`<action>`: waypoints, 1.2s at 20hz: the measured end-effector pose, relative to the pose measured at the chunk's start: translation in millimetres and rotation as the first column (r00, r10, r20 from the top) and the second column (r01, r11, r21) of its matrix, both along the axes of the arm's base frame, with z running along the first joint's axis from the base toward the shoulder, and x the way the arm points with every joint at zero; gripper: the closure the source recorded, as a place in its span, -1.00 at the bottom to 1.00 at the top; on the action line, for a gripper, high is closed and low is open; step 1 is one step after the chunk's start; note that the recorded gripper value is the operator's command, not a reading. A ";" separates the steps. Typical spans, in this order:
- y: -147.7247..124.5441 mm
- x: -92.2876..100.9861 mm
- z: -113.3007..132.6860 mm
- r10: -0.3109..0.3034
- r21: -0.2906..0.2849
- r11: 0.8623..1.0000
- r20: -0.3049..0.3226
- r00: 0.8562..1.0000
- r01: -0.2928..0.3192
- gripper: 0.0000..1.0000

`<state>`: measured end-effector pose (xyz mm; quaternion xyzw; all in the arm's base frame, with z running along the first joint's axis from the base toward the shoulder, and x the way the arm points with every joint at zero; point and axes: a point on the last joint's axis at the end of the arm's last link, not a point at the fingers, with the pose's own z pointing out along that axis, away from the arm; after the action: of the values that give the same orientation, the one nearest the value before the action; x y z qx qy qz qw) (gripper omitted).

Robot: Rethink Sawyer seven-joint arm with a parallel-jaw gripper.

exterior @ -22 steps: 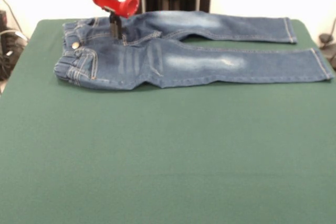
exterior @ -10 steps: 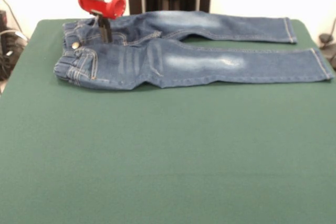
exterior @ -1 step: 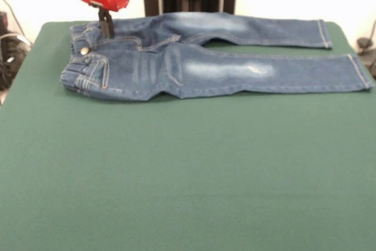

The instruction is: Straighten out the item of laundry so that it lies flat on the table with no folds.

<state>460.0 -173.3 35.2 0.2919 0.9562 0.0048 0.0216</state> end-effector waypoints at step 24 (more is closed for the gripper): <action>81.5 -29.6 -64.6 0.268 0.070 0.960 0.035 0.963 -0.270 1.00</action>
<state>430.4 -91.8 -29.3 0.1600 0.9858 0.0469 0.0216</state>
